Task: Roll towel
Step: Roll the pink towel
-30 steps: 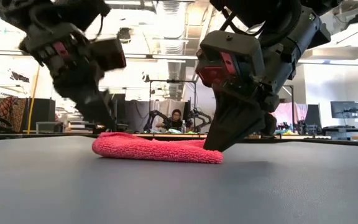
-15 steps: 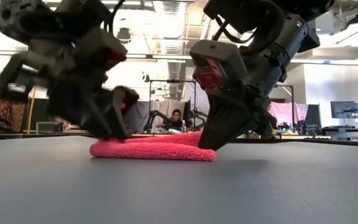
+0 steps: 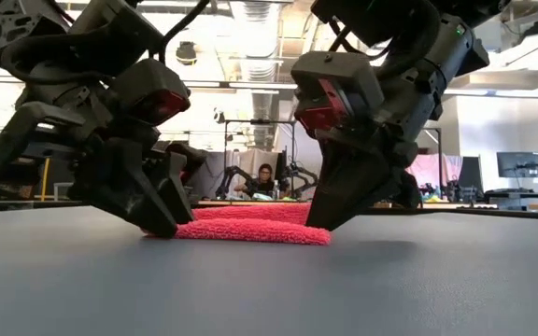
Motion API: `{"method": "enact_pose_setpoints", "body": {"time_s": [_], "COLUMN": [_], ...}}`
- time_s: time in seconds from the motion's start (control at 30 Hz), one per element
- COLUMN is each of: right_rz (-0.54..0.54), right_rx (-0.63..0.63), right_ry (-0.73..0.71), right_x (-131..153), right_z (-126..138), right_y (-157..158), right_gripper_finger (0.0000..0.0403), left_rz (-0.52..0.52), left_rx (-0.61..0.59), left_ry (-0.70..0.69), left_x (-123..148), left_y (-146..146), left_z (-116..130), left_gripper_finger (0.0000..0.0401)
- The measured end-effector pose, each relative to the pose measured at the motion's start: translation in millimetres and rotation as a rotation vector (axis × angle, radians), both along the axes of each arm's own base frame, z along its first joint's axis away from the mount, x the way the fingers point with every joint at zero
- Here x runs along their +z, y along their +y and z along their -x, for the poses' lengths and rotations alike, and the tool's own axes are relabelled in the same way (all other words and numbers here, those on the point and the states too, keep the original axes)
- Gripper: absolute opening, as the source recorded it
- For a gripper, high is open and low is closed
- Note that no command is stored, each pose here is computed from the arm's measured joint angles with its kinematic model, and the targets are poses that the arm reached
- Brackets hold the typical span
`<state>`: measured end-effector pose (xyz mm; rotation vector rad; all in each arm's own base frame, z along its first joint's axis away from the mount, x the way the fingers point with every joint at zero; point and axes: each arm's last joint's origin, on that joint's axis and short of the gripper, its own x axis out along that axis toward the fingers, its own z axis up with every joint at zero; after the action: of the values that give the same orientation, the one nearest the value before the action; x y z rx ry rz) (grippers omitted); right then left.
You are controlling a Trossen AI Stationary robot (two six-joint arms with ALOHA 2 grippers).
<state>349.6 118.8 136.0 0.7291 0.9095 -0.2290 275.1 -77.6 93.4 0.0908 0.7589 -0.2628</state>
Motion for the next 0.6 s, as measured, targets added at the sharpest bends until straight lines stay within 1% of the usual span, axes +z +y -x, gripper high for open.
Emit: {"method": "enact_pose_setpoints", "body": {"time_s": [0.1,0.27,0.33,0.4,0.47,0.53,0.6], "right_rz": [-0.016,-0.022,-0.005,0.040,0.100,0.168,0.235], "right_rx": [0.015,0.045,0.088,0.154,0.253,0.350,0.405], "right_ry": [0.006,-0.051,-0.089,-0.124,-0.141,-0.155,-0.170], "right_x": [4,24,34,40,40,37,35], "right_z": [2,5,7,10,14,17,19], "right_y": [0,0,4,11,21,30,36], "right_gripper_finger": [0.0037,0.0038,0.0037,0.0038,0.0042,0.0051,0.0065], "left_rz": [0.010,0.045,0.075,0.117,0.165,0.234,0.285], "left_rx": [0.032,0.069,0.071,0.069,0.074,0.066,0.065], "left_ry": [0.030,0.073,0.084,0.098,0.115,0.141,0.158], "left_x": [-2,-4,-4,-4,-4,-4,-4], "left_y": [1,2,2,3,6,10,14], "left_z": [1,3,3,3,2,2,1], "left_gripper_finger": [0.0088,0.0017,0.0007,0.0004,0.0002,0.0001,0.0000]}}
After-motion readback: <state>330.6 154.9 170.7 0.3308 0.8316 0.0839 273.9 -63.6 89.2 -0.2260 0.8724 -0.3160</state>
